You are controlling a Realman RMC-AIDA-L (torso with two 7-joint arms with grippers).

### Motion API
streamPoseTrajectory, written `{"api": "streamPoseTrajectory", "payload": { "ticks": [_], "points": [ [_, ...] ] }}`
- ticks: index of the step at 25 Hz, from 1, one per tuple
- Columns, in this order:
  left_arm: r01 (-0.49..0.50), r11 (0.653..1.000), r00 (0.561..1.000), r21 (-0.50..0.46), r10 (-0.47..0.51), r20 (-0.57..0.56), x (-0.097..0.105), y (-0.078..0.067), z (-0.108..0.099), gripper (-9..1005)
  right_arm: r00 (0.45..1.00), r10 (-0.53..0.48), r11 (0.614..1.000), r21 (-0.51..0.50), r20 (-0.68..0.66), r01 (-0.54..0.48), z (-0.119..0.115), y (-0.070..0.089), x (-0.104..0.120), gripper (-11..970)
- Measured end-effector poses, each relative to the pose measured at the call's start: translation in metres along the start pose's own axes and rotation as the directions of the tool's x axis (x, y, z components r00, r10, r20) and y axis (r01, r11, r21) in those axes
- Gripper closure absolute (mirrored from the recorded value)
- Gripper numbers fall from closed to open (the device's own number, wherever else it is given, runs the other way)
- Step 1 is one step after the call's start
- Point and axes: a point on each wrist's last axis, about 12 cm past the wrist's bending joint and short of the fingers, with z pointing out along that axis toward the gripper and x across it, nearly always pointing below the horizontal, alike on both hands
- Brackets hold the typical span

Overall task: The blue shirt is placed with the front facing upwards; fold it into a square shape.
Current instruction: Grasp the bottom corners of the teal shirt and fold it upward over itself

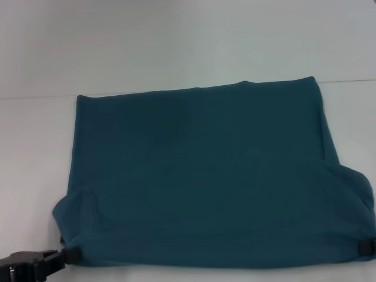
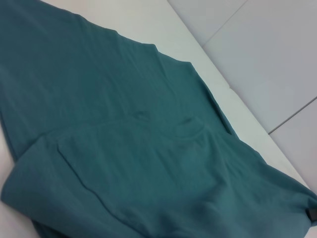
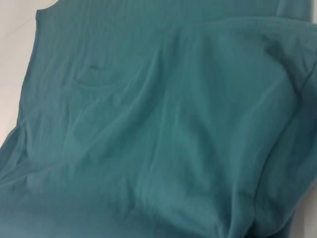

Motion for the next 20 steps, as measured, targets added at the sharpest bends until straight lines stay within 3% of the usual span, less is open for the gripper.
{"api": "streamPoseTrajectory", "payload": {
  "ticks": [20],
  "points": [
    [-0.004, 1.0, 1.0, 0.003, 0.004, -0.002, -0.0021, -0.0005, 0.0017, 983, 1.0, 0.005, 1.0, -0.011, 0.003, -0.005, 0.0013, -0.0005, 0.0049, 896]
  ]
}}
